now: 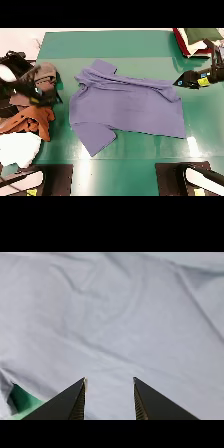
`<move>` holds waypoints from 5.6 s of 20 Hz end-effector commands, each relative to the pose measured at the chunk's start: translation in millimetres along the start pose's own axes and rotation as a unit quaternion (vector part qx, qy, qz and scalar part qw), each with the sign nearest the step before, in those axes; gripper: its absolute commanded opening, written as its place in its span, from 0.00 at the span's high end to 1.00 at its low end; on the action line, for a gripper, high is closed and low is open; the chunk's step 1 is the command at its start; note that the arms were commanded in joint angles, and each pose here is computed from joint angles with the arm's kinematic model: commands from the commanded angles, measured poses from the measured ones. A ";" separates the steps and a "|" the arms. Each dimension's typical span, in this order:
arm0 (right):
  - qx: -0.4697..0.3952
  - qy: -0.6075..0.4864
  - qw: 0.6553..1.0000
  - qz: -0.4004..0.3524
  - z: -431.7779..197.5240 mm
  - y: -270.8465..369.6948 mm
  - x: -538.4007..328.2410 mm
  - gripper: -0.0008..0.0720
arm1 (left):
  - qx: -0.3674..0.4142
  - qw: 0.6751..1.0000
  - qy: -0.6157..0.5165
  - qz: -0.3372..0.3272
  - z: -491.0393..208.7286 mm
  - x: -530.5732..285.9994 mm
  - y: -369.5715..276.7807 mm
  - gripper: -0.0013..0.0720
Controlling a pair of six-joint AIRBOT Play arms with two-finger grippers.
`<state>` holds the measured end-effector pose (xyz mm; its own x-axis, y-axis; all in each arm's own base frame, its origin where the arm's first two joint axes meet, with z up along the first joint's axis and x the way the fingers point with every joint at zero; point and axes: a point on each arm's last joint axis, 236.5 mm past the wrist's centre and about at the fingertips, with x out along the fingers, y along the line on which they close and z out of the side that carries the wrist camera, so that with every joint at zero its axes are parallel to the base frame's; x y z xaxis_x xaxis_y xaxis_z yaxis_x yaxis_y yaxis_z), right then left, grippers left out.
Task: Fold the shirts.
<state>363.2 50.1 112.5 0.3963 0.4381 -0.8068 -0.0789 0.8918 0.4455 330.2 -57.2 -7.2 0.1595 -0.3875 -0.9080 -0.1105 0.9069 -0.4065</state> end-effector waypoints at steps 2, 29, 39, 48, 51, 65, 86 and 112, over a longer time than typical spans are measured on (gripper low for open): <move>0.001 -0.025 1.000 0.014 -12.7 11.7 -5.0 0.53 | -0.064 0.996 0.031 -0.054 -63.3 59.6 3.9 0.16; 0.387 0.070 0.919 -0.020 -199.4 -160.1 76.7 0.50 | 0.035 0.994 -0.036 -0.093 -25.5 51.7 -67.9 0.95; 0.058 -0.121 0.990 -0.031 -25.2 -36.6 -44.5 0.96 | 0.148 0.941 -0.268 -0.148 26.1 -158.7 -159.1 0.95; -0.166 -0.481 0.849 -0.137 13.3 145.8 -364.4 0.96 | 0.297 0.640 -0.703 -0.086 -106.9 -565.9 -248.6 0.95; -0.167 -0.476 0.850 -0.155 6.1 152.0 -382.0 0.96 | 0.275 0.623 -0.729 -0.070 -103.1 -583.7 -239.5 0.95; 0.099 0.007 0.991 -0.095 28.7 -84.3 -40.1 0.96 | 0.088 0.985 -0.141 -0.043 119.2 -87.1 -96.2 0.95; 0.092 0.093 0.985 -0.114 -8.4 -129.5 85.0 0.93 | 0.053 0.998 0.025 -0.022 88.0 53.4 -31.1 0.94; 0.089 -0.005 0.992 -0.093 -41.2 -74.3 -7.4 0.49 | -0.103 0.987 0.063 -0.104 -184.5 68.5 -23.6 0.30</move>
<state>327.7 -17.0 68.1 0.3918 0.2579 -0.8832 0.1601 0.9262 0.3415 150.8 -130.0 -76.2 0.0069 -0.5682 -0.8229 -0.2754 0.7900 -0.5478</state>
